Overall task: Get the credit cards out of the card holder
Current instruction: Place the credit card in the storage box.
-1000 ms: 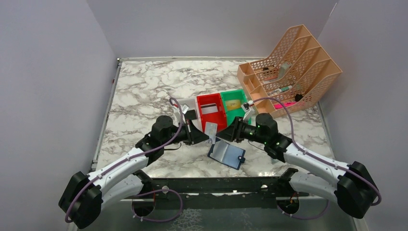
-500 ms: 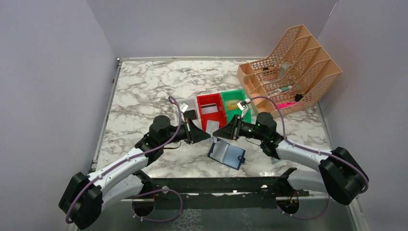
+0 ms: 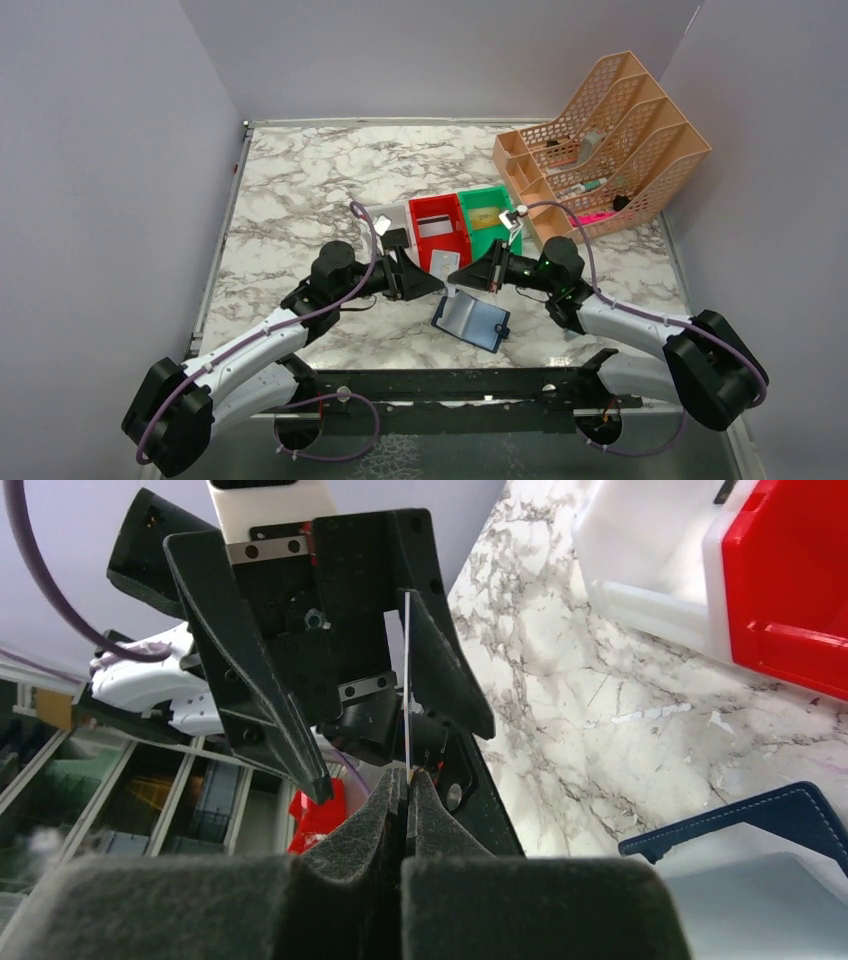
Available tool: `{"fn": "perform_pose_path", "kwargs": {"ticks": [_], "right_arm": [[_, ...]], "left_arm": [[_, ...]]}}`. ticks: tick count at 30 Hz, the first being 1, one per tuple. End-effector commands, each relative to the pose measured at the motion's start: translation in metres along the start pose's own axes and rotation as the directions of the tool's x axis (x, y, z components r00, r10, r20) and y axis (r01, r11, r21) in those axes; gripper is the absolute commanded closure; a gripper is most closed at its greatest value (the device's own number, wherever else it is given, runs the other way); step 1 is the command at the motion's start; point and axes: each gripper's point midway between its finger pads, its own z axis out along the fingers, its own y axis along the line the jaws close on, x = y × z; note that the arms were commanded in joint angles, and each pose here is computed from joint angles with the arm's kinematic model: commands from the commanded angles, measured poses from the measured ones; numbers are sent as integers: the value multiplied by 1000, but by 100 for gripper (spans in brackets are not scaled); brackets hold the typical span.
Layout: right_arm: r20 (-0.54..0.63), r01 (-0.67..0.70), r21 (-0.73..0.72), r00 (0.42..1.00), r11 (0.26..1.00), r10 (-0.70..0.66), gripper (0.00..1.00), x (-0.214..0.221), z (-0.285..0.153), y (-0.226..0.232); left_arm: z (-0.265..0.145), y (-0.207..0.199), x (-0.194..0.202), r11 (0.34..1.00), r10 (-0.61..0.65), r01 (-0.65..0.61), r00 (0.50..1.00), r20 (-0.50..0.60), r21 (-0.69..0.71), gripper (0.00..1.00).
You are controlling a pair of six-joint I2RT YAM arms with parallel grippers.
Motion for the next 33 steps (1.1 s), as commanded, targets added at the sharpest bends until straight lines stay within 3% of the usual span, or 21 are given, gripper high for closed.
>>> {"fn": "perform_pose_path", "kwargs": {"ticks": [1, 4, 8, 13, 18, 23, 27, 33], "right_arm": [[42, 46, 88, 998, 995, -50, 99, -9, -5, -11], [69, 88, 245, 992, 966, -108, 99, -21, -10, -32], [53, 210, 415, 966, 885, -254, 99, -45, -17, -50], [-3, 314, 516, 931, 797, -364, 99, -71, -13, -65], [-115, 423, 603, 885, 676, -450, 99, -101, 1, -82], [-272, 618, 632, 741, 467, -614, 98, -123, 16, -101], [-434, 765, 563, 596, 314, -676, 96, -122, 31, -126], [-570, 892, 438, 373, 113, -732, 98, -116, 49, -146]], "left_arm": [[-7, 28, -9, 984, 29, -21, 999, 44, -175, 17], [-25, 60, -20, 911, 103, -76, 994, 45, -406, 8], [-58, 93, -34, 737, 179, -138, 984, -5, -661, 4], [-82, 105, -52, 599, 252, -186, 967, -37, -779, 1], [-111, 107, -78, 479, 360, -179, 933, 7, -860, 1], [-140, 114, -84, 387, 442, -170, 897, 21, -906, 1], [-140, 109, -88, 412, 449, -135, 891, 72, -901, 1], [-144, 114, -89, 365, 452, -141, 891, 43, -920, 1]]}}
